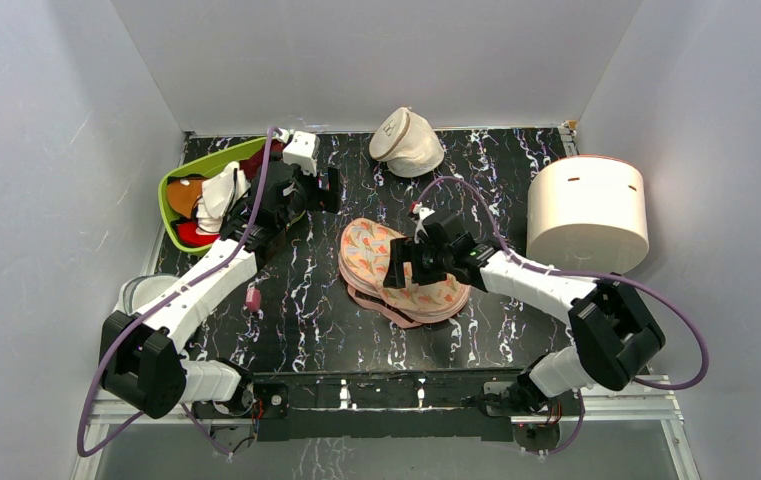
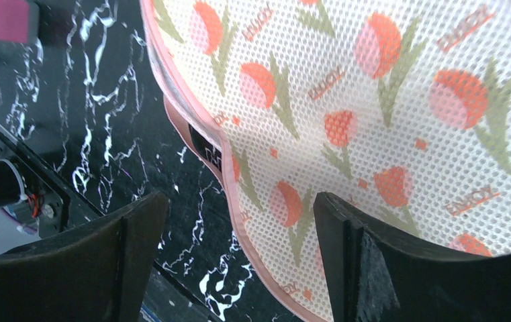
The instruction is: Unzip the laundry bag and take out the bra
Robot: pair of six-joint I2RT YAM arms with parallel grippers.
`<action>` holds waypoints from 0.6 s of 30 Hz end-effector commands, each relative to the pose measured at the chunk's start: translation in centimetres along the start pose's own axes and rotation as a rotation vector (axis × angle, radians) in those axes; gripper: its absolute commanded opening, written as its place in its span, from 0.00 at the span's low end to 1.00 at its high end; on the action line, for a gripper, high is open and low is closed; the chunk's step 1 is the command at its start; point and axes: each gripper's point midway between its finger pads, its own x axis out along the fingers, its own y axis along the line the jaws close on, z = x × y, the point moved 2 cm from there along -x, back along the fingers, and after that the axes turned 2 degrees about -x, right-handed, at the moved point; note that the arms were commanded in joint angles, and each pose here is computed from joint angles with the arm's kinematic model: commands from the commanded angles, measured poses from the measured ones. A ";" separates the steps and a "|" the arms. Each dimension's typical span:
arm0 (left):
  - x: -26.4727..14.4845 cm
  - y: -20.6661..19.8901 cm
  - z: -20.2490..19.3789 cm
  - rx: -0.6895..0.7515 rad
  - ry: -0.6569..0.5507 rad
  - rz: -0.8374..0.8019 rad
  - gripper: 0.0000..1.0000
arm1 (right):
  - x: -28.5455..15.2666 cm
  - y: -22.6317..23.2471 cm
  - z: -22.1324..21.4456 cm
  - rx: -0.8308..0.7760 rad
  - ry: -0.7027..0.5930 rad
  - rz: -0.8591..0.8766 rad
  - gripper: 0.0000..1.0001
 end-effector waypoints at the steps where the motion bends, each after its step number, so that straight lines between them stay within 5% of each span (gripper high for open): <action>1: -0.1 -0.3 0.5 0.001 -0.021 -0.016 0.93 | -1.2 1.5 4.1 -0.043 -0.160 0.029 0.80; 9: -0.1 -0.4 0.5 0.005 -0.033 -0.026 0.94 | -4.3 0.9 7.0 -0.070 -0.291 -0.049 0.89; 11: 0.0 -0.4 0.3 0.006 -0.031 -0.028 0.95 | -6.1 -0.3 8.5 -0.069 -0.355 -0.114 0.97; 18: 0.2 0.2 0.0 0.049 -0.025 0.002 0.98 | -15.2 -6.0 13.6 -0.021 -0.577 -0.257 0.98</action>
